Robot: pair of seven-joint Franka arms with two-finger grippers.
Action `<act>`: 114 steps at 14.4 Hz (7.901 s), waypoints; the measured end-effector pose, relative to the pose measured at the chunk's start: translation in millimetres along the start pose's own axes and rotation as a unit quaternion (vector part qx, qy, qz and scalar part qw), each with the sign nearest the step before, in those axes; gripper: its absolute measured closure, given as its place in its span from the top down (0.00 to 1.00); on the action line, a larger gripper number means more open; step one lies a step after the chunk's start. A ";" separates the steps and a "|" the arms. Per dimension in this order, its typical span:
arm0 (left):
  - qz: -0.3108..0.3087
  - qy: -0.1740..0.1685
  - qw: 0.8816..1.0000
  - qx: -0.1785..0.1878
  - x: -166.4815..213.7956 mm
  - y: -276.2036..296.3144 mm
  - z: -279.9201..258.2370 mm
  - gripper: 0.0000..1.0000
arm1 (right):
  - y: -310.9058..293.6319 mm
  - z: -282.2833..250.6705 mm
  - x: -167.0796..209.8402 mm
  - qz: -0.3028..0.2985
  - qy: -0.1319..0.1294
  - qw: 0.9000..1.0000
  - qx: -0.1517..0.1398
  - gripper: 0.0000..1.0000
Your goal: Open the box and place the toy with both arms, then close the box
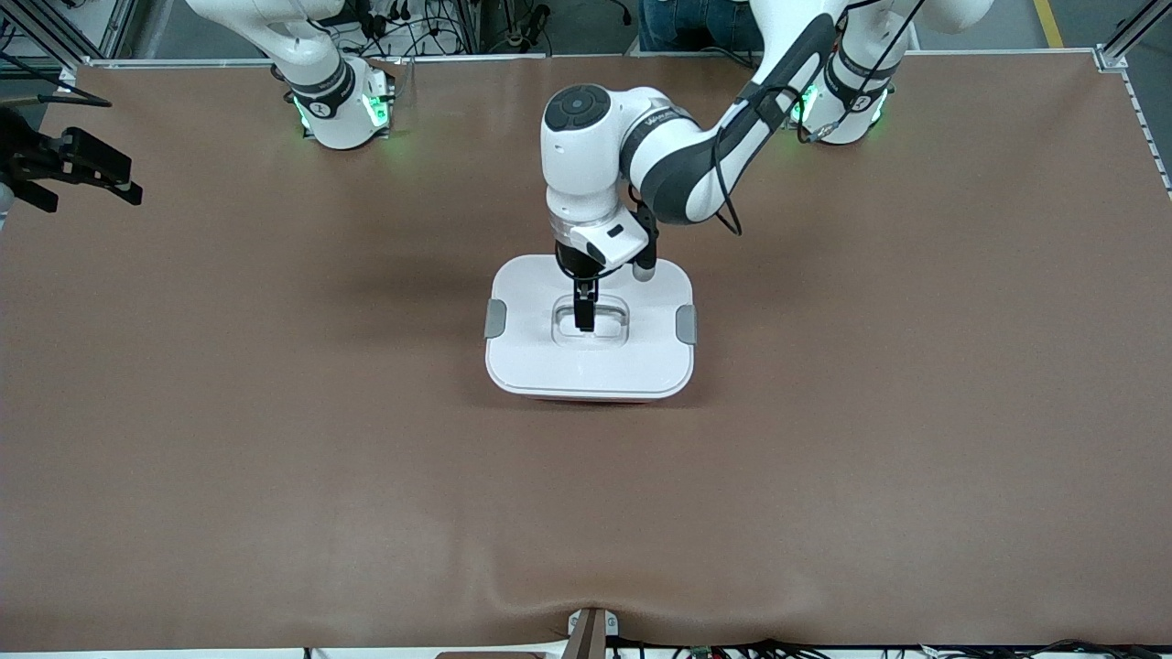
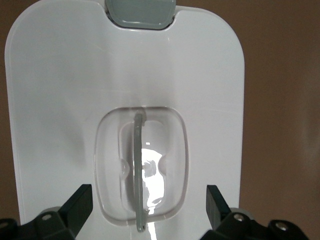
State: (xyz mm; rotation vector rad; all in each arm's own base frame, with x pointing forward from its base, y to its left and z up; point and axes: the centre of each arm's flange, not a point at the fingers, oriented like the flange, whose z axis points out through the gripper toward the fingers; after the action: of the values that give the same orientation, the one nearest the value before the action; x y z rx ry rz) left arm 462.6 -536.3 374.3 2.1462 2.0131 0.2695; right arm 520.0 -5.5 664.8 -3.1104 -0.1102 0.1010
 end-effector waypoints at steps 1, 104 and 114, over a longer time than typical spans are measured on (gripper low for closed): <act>0.001 -0.002 1.000 -0.004 0.6 1.7 -6.2 1.00 | 0.0 0.0 0.0 0.000 0.000 1.000 0.000 1.00; 0.660 -0.104 0.740 0.083 535.9 117.0 -246.1 1.00 | -3.7 -1.4 1.6 -0.004 0.007 1.000 -0.001 1.00; 0.662 -0.104 0.738 0.082 532.3 117.2 -246.1 1.00 | -3.6 -1.4 1.6 -0.004 0.007 1.000 -0.001 1.00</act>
State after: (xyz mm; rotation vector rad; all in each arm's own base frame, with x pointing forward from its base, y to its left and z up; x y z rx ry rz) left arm 545.9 -9.4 644.9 3.1012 0.0603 -0.0073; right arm 521.5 -1.8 666.2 -3.1127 -0.1214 0.0802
